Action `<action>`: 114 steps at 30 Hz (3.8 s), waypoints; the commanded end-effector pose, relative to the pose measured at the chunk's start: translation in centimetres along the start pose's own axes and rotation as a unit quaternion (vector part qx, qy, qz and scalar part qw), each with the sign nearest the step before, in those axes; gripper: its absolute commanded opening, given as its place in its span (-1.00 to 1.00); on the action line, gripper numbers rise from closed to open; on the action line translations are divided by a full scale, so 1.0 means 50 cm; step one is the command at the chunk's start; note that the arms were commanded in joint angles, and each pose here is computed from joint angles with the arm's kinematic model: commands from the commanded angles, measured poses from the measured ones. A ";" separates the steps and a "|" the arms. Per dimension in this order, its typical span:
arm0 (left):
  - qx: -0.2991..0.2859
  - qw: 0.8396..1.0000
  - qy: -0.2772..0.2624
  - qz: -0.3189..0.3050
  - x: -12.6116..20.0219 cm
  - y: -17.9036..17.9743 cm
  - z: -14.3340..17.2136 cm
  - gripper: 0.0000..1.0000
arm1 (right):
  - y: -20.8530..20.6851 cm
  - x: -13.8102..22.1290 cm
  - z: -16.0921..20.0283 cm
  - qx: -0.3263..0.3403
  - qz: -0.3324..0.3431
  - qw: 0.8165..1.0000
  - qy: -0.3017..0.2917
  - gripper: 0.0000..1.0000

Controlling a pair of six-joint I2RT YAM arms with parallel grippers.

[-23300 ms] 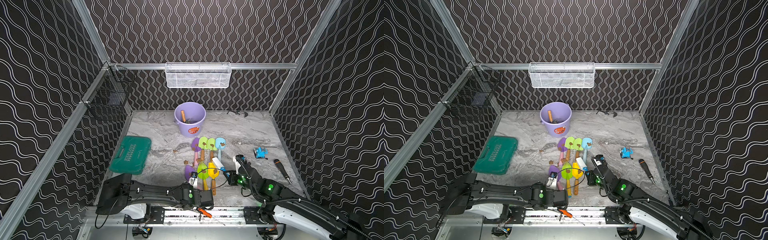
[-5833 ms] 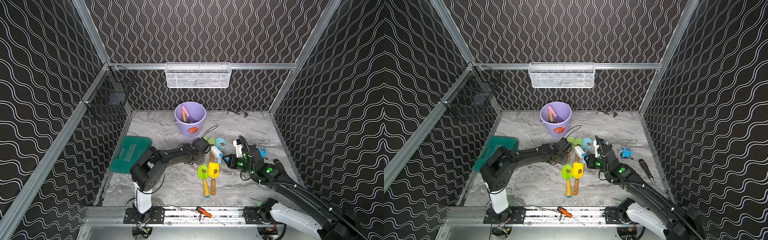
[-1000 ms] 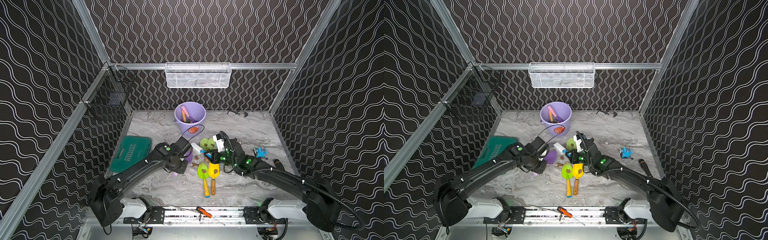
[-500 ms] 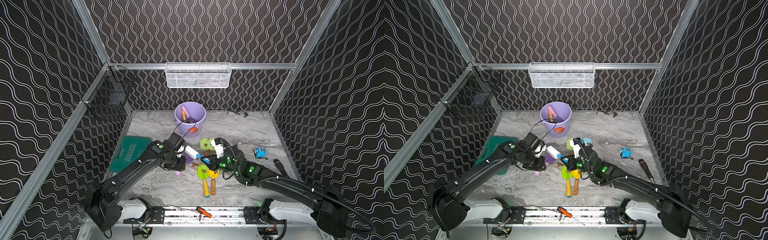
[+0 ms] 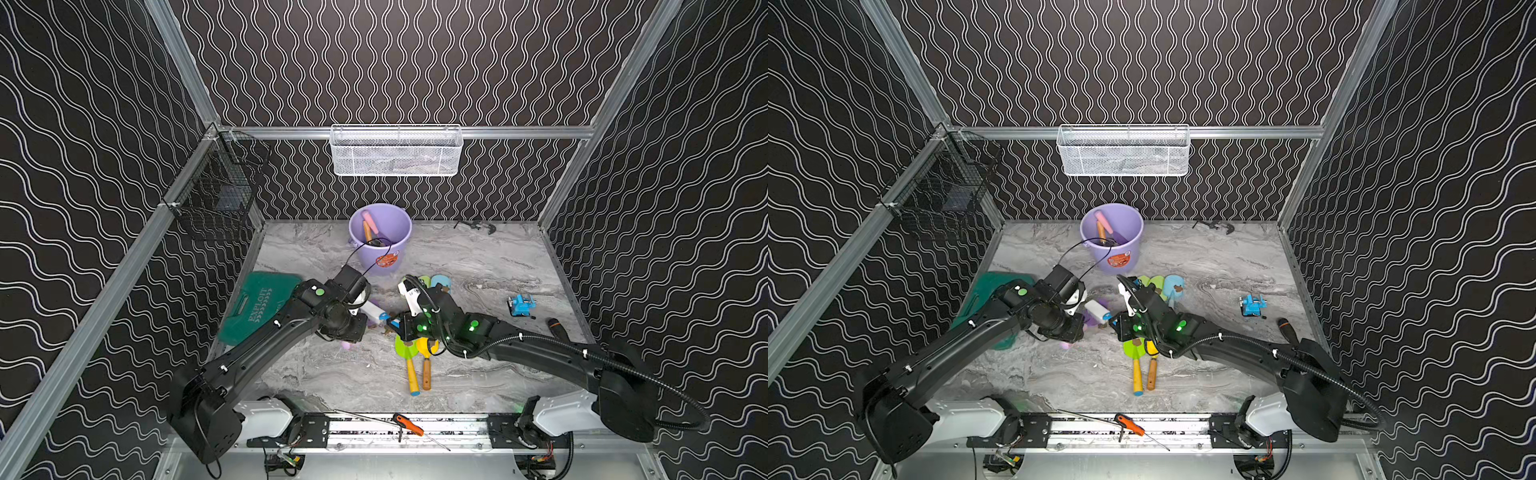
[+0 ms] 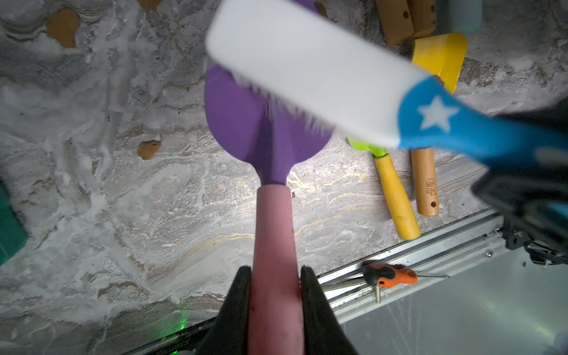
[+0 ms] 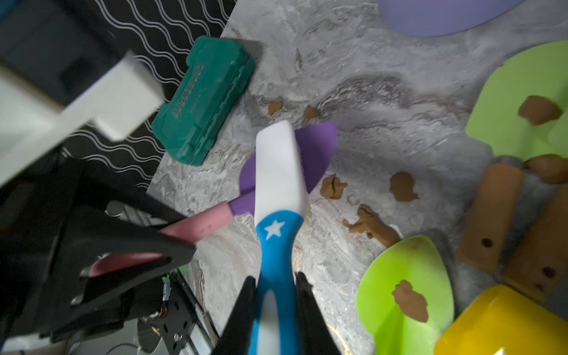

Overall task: Brush the soil off the hand trowel and place it into the bucket
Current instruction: Brush off the soil from the hand trowel.

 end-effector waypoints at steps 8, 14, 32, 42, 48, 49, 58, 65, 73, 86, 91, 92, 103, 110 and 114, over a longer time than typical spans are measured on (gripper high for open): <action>-0.029 0.998 -0.043 -0.025 0.009 0.013 -0.020 -1.00 | 0.029 0.022 -0.070 0.031 -0.037 0.998 -0.035 -1.00; -0.030 0.998 -0.047 -0.013 0.008 0.007 -0.021 -1.00 | 0.004 -0.034 -0.002 -0.002 -0.050 0.999 0.022 -1.00; 0.003 0.995 -0.011 0.095 -0.025 -0.031 -0.023 -1.00 | -0.112 0.148 -0.020 -0.102 0.035 0.986 -0.129 -1.00; 0.142 0.911 0.032 0.386 0.050 -0.019 -0.073 -1.00 | -0.142 0.202 0.024 -0.145 0.051 0.974 -0.167 -1.00; 0.211 0.842 0.044 0.494 0.062 -0.008 -0.104 -1.00 | -0.099 0.211 0.007 -0.154 -0.058 0.964 -0.210 -1.00; 0.214 0.841 0.044 0.495 0.061 -0.005 -0.104 -1.00 | -0.095 0.214 0.003 -0.156 -0.069 0.961 -0.217 -1.00; 0.237 0.824 0.045 0.512 0.052 -0.001 -0.108 -1.00 | -0.065 0.200 -0.036 -0.142 -0.125 0.956 -0.224 -1.00; 0.242 0.819 0.035 0.518 0.063 -0.001 -0.111 -1.00 | -0.056 0.186 -0.054 -0.135 -0.143 0.954 -0.227 -1.00; 0.247 0.805 0.033 0.539 0.070 -0.004 -0.114 -1.00 | -0.057 0.163 -0.066 -0.133 -0.144 0.954 -0.227 -1.00; 0.235 0.813 0.034 0.532 0.081 0.001 -0.123 -1.00 | -0.095 0.088 0.008 -0.166 -0.117 0.964 -0.170 -1.00; 0.223 0.820 0.014 0.527 0.081 0.003 -0.134 -1.00 | -0.121 0.110 -0.004 -0.162 -0.079 0.970 -0.162 -1.00; 0.222 0.816 0.009 0.534 0.084 0.002 -0.136 -1.00 | -0.124 0.122 -0.017 -0.157 -0.077 0.970 -0.169 -1.00; 0.248 0.772 0.000 0.585 0.078 0.002 -0.152 -1.00 | -0.106 0.144 -0.115 -0.159 -0.142 0.950 -0.226 -1.00; 0.263 0.762 0.012 0.592 0.058 0.005 -0.157 -1.00 | -0.109 0.140 -0.106 -0.178 -0.167 0.936 -0.253 -1.00; 0.261 0.764 0.012 0.590 0.063 0.004 -0.156 -1.00 | -0.109 0.134 -0.103 -0.180 -0.170 0.937 -0.245 -1.00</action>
Point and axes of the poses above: each gripper's point midway between its finger pads, its own x axis back along the fingers, its own y axis along the line the jaws close on, z = x × y, the point moved 5 cm from there along x, back along the fingers, and after that the axes turned 15 degrees about x, right-handed, at the moved point
